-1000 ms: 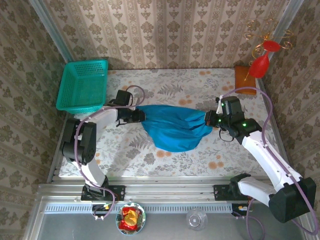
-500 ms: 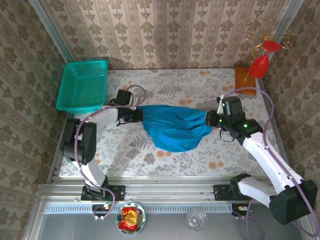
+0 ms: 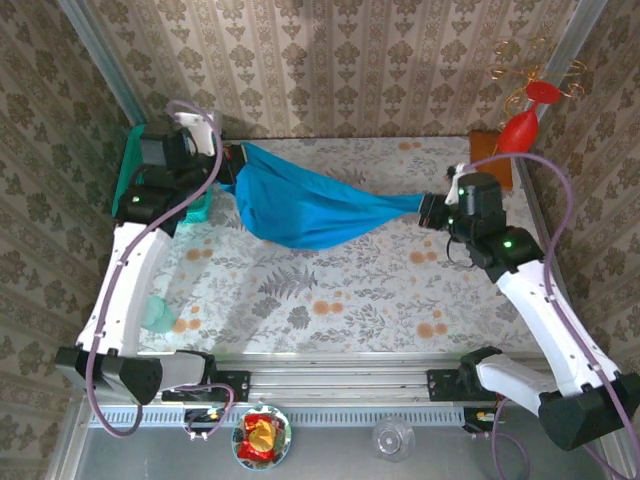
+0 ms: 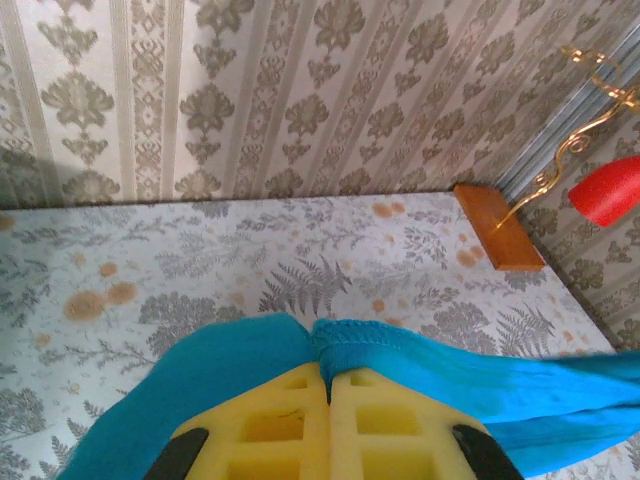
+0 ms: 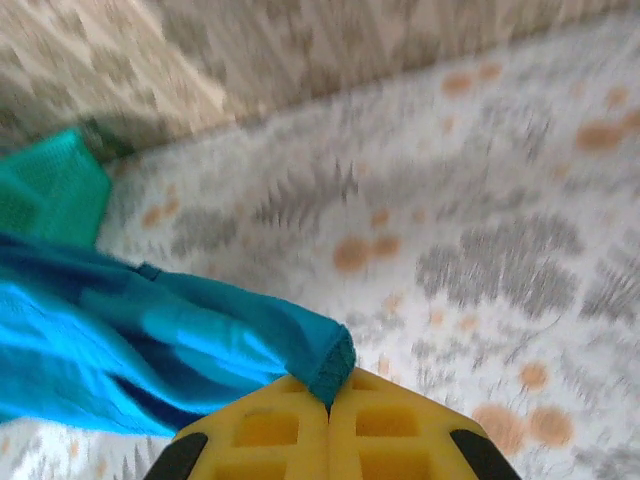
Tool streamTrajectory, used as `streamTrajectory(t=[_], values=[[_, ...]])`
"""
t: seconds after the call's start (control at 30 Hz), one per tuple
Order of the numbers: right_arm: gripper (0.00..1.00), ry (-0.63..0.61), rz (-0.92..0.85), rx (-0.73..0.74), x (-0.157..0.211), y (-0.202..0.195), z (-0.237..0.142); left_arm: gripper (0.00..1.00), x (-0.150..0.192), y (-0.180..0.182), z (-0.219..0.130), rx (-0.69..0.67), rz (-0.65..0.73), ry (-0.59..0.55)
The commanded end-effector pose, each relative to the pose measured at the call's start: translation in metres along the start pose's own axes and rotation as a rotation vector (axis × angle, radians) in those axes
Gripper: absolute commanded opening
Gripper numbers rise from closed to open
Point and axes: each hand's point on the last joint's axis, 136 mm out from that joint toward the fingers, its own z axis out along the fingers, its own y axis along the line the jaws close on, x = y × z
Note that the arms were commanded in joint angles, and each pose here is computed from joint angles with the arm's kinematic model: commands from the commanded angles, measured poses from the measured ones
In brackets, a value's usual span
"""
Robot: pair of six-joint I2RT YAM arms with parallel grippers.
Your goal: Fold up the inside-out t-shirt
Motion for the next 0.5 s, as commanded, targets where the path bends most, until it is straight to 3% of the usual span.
streamTrajectory(t=[0.0,0.13,0.2,0.3,0.47], values=[[0.0,-0.279,-0.082,0.132,-0.082,-0.01,-0.079,0.01,0.039,0.012,0.015,-0.004,-0.031,0.139],[0.0,-0.493,-0.102,0.205,-0.133,-0.013,-0.151,0.0,0.07,0.022,0.033,-0.002,-0.083,0.19],[0.0,-0.517,-0.1,0.186,-0.134,-0.011,-0.156,0.0,0.091,0.033,0.04,-0.024,-0.107,0.221],[0.0,-0.375,-0.101,0.079,-0.098,0.0,-0.116,0.0,0.126,0.043,0.051,-0.033,-0.149,0.281],[0.0,0.013,-0.003,-0.069,0.01,0.005,-0.023,0.02,0.2,0.054,0.065,-0.041,-0.204,0.422]])
